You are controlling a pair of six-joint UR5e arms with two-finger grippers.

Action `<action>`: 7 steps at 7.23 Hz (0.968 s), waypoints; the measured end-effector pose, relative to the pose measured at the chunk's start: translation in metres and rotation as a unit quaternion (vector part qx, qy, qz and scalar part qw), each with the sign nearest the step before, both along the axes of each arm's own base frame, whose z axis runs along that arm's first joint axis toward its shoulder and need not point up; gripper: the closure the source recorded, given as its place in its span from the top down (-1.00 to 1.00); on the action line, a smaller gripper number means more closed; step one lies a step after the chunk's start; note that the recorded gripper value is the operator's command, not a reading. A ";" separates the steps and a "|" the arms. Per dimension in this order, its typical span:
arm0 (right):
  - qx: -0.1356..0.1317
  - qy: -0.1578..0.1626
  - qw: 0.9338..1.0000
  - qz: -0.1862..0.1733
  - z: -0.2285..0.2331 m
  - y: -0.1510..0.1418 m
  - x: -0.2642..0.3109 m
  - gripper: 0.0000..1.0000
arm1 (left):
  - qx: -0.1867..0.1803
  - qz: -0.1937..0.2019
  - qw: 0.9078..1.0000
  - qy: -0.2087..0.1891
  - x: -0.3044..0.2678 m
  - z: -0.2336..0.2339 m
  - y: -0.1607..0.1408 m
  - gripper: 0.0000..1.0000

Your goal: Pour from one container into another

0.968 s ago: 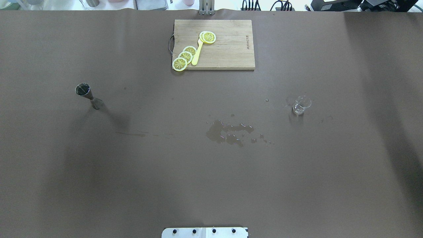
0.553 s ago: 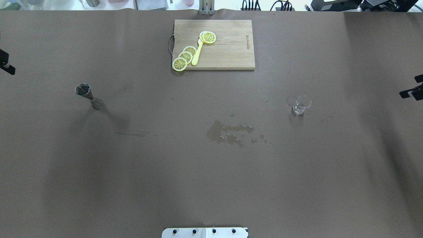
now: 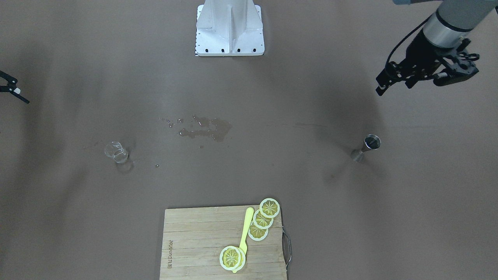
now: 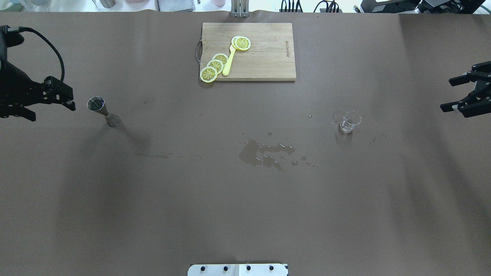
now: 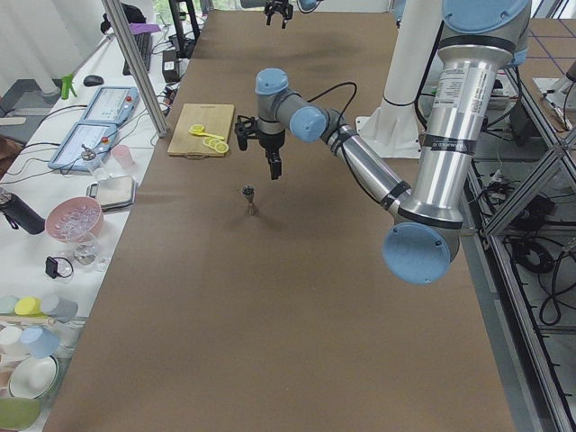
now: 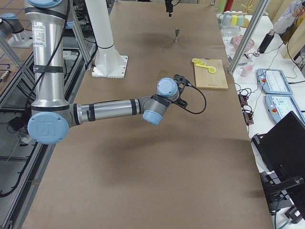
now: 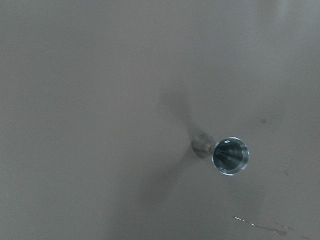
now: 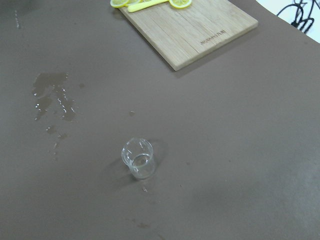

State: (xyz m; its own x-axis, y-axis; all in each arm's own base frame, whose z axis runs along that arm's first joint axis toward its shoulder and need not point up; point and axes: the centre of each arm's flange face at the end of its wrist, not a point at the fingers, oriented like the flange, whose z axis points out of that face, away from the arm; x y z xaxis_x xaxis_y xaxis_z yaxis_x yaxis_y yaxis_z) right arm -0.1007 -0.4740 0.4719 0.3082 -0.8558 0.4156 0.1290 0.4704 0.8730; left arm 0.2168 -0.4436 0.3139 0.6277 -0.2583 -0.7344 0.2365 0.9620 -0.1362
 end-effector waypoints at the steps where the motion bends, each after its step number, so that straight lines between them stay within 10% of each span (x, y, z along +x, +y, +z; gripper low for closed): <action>1: 0.017 -0.014 1.000 -0.017 -0.009 0.001 -0.003 0.99 | 0.010 -0.009 1.000 0.005 0.017 -0.015 0.011 0.98; 7: 0.077 -0.062 0.991 -0.091 0.020 -0.009 -0.014 0.97 | 0.102 -0.064 0.992 -0.024 0.066 0.033 0.064 0.98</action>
